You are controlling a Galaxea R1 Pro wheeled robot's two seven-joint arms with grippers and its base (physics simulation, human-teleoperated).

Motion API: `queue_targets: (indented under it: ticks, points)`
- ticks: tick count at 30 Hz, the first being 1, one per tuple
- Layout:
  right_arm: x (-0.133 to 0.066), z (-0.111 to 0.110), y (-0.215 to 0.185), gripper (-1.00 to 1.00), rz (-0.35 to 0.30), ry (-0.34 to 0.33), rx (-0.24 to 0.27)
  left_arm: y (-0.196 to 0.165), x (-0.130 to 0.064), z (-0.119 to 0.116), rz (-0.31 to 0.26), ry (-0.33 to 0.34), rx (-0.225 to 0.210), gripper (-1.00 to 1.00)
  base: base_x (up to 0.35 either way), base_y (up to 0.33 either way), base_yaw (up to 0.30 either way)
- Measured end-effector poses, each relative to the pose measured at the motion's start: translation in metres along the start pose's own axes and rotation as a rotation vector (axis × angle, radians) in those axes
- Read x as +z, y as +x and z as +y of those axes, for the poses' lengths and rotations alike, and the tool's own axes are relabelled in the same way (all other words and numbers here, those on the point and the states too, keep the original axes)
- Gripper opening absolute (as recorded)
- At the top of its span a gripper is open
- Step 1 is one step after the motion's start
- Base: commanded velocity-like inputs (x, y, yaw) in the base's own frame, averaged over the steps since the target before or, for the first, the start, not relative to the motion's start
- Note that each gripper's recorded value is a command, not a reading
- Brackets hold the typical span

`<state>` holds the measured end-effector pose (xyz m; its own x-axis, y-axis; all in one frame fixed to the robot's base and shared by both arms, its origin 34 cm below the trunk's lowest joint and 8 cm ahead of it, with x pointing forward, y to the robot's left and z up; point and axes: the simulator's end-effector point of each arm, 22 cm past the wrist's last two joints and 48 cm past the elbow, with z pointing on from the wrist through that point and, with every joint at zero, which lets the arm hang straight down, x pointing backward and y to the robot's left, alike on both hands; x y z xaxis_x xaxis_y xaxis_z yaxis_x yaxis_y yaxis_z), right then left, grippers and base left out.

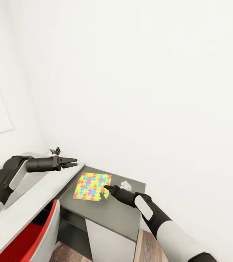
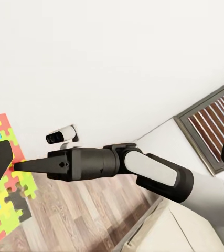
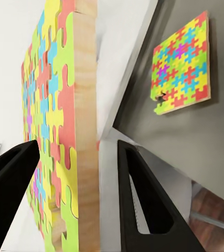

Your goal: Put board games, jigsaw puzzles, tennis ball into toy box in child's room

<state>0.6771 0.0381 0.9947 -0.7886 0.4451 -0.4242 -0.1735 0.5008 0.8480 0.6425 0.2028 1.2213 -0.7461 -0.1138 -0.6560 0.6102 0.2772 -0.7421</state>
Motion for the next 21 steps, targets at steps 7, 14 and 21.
queue_targets:
  ticks: [7, 14, 21]
  points:
    - [-0.001, 0.004, -0.002, -1.0, -0.004, -0.002, -0.006, -0.002, -0.001, -0.004, -0.002, 0.001, 0.008, 1.0, 0.0, 0.0, 0.204]
    - [-0.003, 0.008, -0.004, -1.0, -0.008, -0.005, -0.013, -0.003, -0.002, -0.009, -0.004, 0.002, 0.016, 1.0, 0.0, 0.0, 0.205]
    - [-0.004, 0.011, -0.006, -1.0, -0.013, -0.008, -0.02, -0.004, -0.003, -0.013, -0.006, 0.003, 0.025, 1.0, 0.0, 0.0, 0.205]
